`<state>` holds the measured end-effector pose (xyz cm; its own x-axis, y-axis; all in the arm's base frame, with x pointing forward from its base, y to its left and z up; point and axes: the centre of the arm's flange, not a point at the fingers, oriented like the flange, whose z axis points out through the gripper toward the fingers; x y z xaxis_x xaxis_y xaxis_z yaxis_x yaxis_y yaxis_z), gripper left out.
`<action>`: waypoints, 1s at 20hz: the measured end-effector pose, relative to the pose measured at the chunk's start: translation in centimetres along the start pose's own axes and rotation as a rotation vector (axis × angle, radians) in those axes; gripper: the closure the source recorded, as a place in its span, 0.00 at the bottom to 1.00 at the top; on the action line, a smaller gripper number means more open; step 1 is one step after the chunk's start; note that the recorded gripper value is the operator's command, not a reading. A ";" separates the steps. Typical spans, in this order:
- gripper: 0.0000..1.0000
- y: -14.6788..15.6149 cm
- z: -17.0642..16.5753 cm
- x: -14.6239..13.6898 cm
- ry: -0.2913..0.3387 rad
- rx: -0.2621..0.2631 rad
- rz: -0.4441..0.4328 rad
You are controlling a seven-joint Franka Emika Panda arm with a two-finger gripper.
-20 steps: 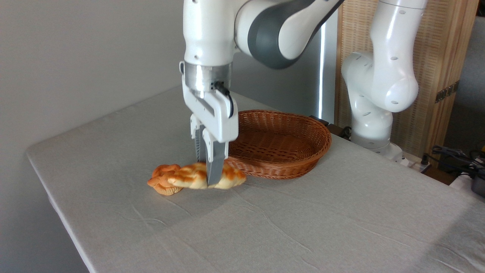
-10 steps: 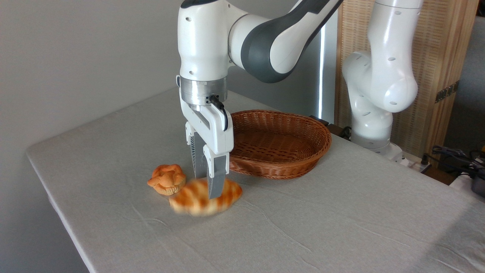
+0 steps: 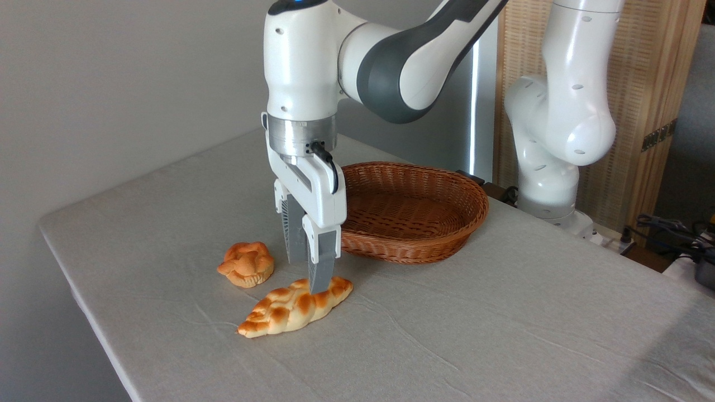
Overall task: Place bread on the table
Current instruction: 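Open the gripper and raise it away from the roll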
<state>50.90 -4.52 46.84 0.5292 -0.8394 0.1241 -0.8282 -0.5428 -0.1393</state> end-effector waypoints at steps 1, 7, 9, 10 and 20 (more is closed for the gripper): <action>0.00 -0.2 -0.5 0.0 0.007 0.007 -0.004; 0.00 -2.9 -7.3 -1.1 0.008 -0.005 -0.085; 0.00 -3.2 -9.5 -1.2 -0.018 -0.039 -0.101; 0.00 -3.3 -10.8 -1.2 -0.031 -0.058 -0.107; 0.00 -6.2 -12.9 2.5 -0.072 -0.053 -0.229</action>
<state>54.97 -2.91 60.67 0.7142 -0.6958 0.0758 -0.6929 -0.7182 -0.0637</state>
